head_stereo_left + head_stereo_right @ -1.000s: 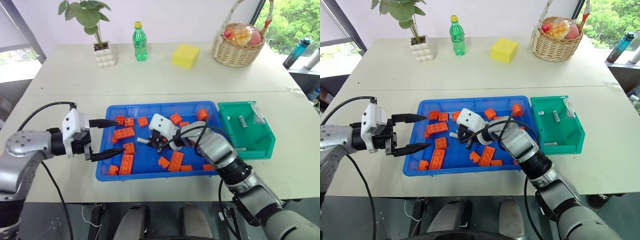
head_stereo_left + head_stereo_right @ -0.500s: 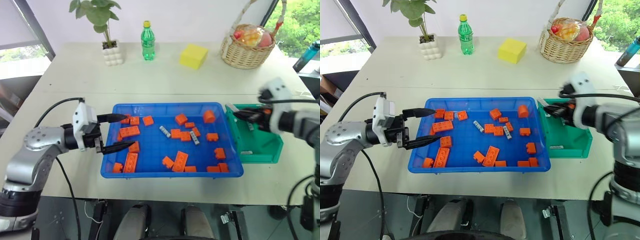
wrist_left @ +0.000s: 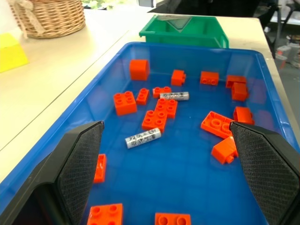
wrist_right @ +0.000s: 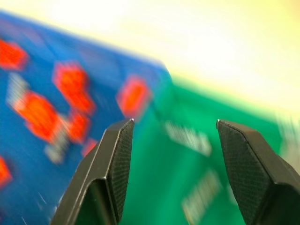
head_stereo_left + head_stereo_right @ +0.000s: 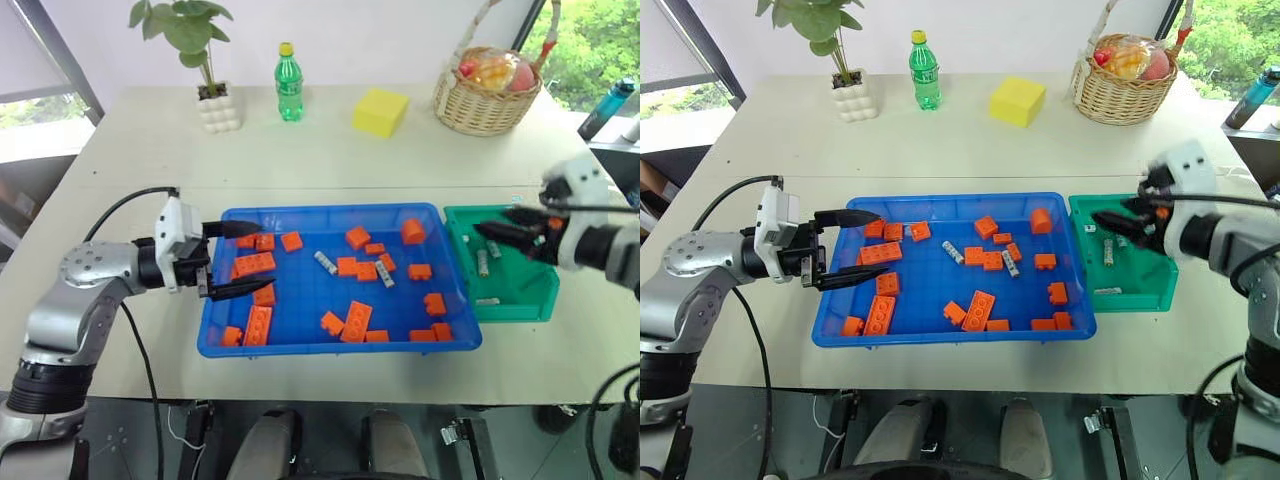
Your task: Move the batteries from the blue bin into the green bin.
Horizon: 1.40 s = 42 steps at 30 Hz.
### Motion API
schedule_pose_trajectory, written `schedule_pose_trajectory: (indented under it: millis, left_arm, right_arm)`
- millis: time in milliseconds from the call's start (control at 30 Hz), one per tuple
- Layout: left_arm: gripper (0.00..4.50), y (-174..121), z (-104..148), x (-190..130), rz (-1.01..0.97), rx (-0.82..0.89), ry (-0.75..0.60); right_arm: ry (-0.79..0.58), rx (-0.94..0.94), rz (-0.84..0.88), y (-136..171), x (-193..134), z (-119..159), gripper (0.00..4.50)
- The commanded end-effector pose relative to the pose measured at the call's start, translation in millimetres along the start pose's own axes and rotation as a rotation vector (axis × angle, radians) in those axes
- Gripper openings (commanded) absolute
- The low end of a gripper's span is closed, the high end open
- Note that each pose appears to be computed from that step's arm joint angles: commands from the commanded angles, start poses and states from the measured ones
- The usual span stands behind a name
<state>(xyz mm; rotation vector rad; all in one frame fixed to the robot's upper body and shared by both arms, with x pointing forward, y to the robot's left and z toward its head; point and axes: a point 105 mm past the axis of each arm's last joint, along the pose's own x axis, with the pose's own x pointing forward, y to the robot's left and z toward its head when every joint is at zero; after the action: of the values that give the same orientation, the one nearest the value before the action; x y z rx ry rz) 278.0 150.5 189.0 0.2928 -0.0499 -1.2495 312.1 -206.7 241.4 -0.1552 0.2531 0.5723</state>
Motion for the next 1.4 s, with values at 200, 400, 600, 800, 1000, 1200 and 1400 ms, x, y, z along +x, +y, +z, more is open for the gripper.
schedule_pose_trajectory:
  millis: [200,400,600,800,1000,1200,1400]
  left_arm:
    - [4.50,3,13,1,0.016,0.056,-0.014]
    - [4.50,2,13,-3,0.037,0.063,-0.001]
    - [4.50,1,16,-3,0.055,0.058,-0.005]
    - [4.50,3,19,-3,0.068,0.061,-0.012]
    - [4.50,5,20,-1,0.064,0.061,-0.018]
    - [4.50,7,18,1,0.060,0.059,-0.022]
    - [4.50,9,15,4,0.050,0.052,-0.029]
  right_arm:
    - [0.031,-0.087,0.339,100,96,-4,3.01]
    - [0.137,-0.082,0.440,135,132,-44,3.01]
    - [0.193,-0.128,0.449,140,144,-68,3.01]
    - [0.247,-0.334,0.441,137,144,-94,2.11]
    - [0.109,-0.226,0.465,142,135,-53,0.09]
    - [-0.091,0.049,0.301,76,82,24,0.09]
    - [-0.013,0.121,-0.029,-12,4,7,0.09]
